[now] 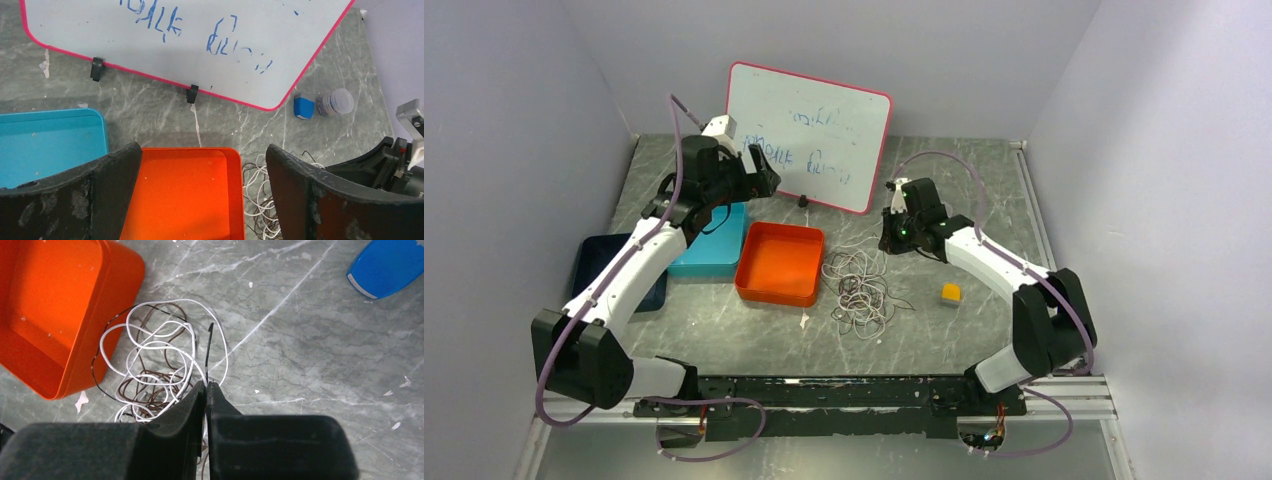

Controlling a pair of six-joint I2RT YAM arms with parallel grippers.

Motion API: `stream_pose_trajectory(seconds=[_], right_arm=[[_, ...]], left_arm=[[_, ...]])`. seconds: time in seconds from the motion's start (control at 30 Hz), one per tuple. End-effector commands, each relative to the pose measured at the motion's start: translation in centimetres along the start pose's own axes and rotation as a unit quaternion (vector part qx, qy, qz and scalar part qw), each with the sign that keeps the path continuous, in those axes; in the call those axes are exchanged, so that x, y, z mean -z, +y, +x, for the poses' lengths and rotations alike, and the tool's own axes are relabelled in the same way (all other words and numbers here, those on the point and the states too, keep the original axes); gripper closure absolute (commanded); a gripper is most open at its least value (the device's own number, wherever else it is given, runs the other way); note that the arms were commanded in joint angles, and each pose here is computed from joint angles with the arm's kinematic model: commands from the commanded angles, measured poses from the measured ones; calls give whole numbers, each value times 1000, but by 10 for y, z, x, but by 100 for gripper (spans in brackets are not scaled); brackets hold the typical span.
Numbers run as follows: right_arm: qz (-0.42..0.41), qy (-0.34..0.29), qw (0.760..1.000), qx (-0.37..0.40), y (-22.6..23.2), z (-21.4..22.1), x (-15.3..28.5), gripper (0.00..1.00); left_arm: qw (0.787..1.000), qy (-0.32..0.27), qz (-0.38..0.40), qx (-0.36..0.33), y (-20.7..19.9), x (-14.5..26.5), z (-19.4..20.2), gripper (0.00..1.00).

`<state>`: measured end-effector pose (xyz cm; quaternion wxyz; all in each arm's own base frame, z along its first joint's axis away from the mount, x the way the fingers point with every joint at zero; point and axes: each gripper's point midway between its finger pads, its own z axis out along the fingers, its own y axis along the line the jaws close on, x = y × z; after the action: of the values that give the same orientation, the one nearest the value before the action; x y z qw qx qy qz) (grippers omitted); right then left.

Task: Untangle the cables

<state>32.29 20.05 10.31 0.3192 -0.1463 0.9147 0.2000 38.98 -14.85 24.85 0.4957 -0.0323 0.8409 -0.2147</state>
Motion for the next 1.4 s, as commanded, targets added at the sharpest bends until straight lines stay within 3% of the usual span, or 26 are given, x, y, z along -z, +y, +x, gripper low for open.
stream_pose_trajectory(seconds=[0.0, 0.13, 0.23, 0.4, 0.47, 0.67, 0.9, 1.2, 1.37], right_arm=[[9, 1, 1000, -3, -4, 3, -11, 89], [9, 5, 1000, -11, -5, 7, -17, 80], [7, 5, 1000, -13, -5, 8, -19, 79], [6, 9, 1000, -12, -5, 10, -20, 94], [8, 11, 1000, -11, -6, 12, -20, 94], [81, 32, 996, -29, -31, 27, -16, 63], [93, 81, 992, -41, -38, 63, -16, 58], [84, 107, 990, -48, -37, 77, -26, 69], [79, 95, 991, -47, -35, 69, -27, 90]], left_arm=[[1000, -14, 21, 1, -12, -5, -4, 1], [1000, -16, 8, -6, -7, -3, -6, 1], [1000, -17, -2, -10, -4, -1, -7, 1], [1000, -16, -6, -8, -2, -1, -5, 1], [1000, -15, -3, -6, -3, -1, -4, 1], [1000, -13, 1, -5, -4, -2, -2, 1], [1000, -9, 1, -6, -3, -2, 1, 1], [1000, -3, 6, -1, -5, -5, 3, 3], [1000, -2, 2, -2, -4, -6, 2, 4]])
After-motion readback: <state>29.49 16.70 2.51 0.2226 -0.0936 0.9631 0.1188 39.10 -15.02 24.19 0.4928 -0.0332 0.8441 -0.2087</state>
